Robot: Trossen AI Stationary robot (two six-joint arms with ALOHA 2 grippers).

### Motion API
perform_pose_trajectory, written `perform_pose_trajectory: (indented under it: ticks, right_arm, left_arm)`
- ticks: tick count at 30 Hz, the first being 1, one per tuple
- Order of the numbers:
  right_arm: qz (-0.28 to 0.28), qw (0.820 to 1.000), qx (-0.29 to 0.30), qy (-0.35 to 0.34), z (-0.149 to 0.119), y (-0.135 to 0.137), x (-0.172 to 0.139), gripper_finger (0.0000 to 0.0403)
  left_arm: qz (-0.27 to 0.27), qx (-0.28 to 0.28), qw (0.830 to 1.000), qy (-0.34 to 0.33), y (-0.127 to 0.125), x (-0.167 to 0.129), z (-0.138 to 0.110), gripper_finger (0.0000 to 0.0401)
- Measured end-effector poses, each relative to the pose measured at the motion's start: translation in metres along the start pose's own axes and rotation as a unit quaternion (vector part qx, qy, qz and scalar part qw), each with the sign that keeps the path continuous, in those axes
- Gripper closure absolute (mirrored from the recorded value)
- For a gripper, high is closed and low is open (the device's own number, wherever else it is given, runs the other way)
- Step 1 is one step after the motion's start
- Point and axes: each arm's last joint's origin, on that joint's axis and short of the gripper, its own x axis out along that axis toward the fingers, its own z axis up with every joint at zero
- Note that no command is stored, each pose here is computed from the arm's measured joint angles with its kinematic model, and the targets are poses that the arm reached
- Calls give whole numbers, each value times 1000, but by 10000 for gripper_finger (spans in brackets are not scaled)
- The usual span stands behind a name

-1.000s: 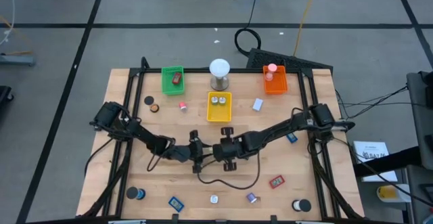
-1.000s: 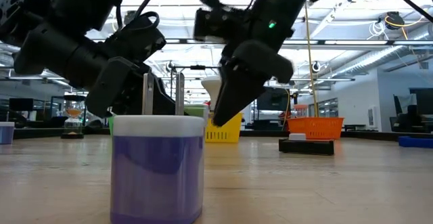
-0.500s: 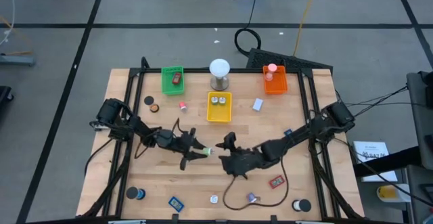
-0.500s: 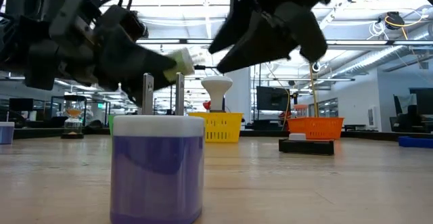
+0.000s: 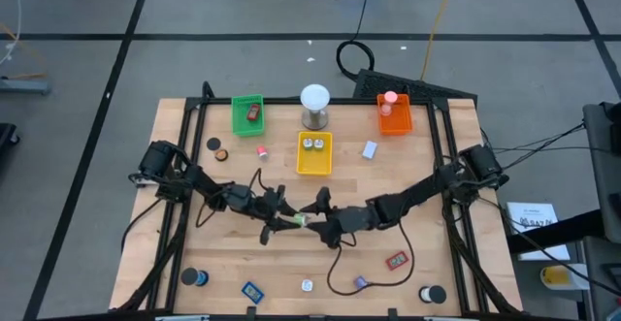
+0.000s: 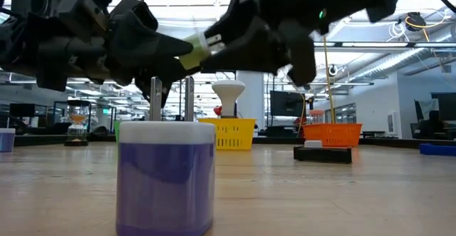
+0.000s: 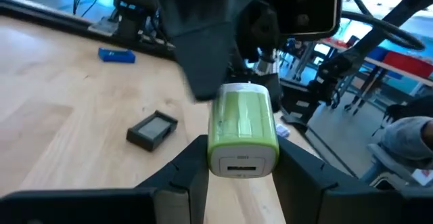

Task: Pick & Place Office items
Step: Put the green charger adapter into the yellow bin

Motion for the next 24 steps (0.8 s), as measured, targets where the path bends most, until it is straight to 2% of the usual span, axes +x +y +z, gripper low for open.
perform_pose_trajectory:
  ticks: [4, 13, 16, 21, 24]
  right_arm:
    - [-4, 1000, -4, -25, 4, -2, 0, 193]
    - [7, 999, -7, -34, 4, -1, 0, 271]
    - [9, 999, -8, -32, 4, -1, 1, 274]
    - [7, 1000, -1, -31, 3, -1, 1, 250]
    - [7, 1000, 7, -29, 2, -3, 1, 255]
  left_arm:
    - [-1, 2, 1000, -3, 0, 2, 2, 268]
    - [5, -2, 1000, 1, 1, 2, 0, 268]
    - [5, -4, 1000, 2, 1, 2, 0, 268]
    - [5, -1, 1000, 1, 1, 2, 1, 268]
    - [5, 1, 1000, 1, 1, 2, 1, 264]
